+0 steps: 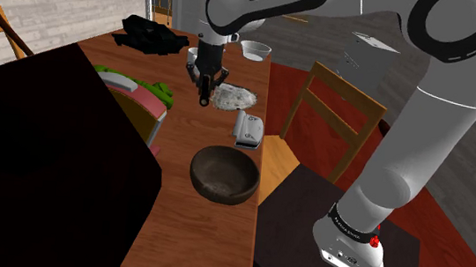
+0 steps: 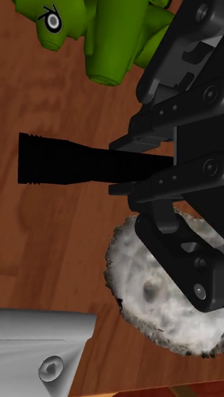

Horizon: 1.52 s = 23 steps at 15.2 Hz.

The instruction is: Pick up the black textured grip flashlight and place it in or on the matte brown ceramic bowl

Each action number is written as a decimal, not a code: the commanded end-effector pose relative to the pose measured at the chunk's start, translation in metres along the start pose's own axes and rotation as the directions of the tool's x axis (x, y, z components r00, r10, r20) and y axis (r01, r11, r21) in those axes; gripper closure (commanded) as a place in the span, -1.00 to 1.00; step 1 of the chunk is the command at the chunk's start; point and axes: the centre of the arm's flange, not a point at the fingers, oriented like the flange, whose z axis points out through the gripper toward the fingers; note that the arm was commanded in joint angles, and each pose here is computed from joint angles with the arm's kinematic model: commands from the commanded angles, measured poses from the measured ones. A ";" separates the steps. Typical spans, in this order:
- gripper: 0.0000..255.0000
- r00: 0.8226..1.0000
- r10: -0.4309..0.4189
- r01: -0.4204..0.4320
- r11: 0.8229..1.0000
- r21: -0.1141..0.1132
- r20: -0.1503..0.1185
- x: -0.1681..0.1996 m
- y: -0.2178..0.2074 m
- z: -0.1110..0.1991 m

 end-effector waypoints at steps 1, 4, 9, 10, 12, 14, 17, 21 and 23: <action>1.00 1.000 0.000 0.000 1.000 0.000 0.000 0.001 0.000 -0.011; 1.00 1.000 0.000 0.000 1.000 0.000 0.000 0.001 -0.001 -0.027; 1.00 1.000 0.000 0.000 1.000 0.000 0.000 -0.051 0.010 -0.030; 1.00 1.000 0.000 0.000 1.000 0.000 0.000 -0.064 0.013 -0.030; 1.00 1.000 0.000 0.000 1.000 0.000 0.000 -0.090 0.018 -0.030; 1.00 1.000 0.000 0.000 1.000 0.000 0.000 -0.115 0.024 -0.030; 1.00 1.000 0.000 0.000 1.000 0.000 0.000 -0.154 0.032 -0.030; 1.00 1.000 0.000 0.000 1.000 0.000 0.000 -0.206 0.043 -0.029; 1.00 1.000 0.000 0.000 1.000 0.000 0.000 -0.232 0.048 -0.029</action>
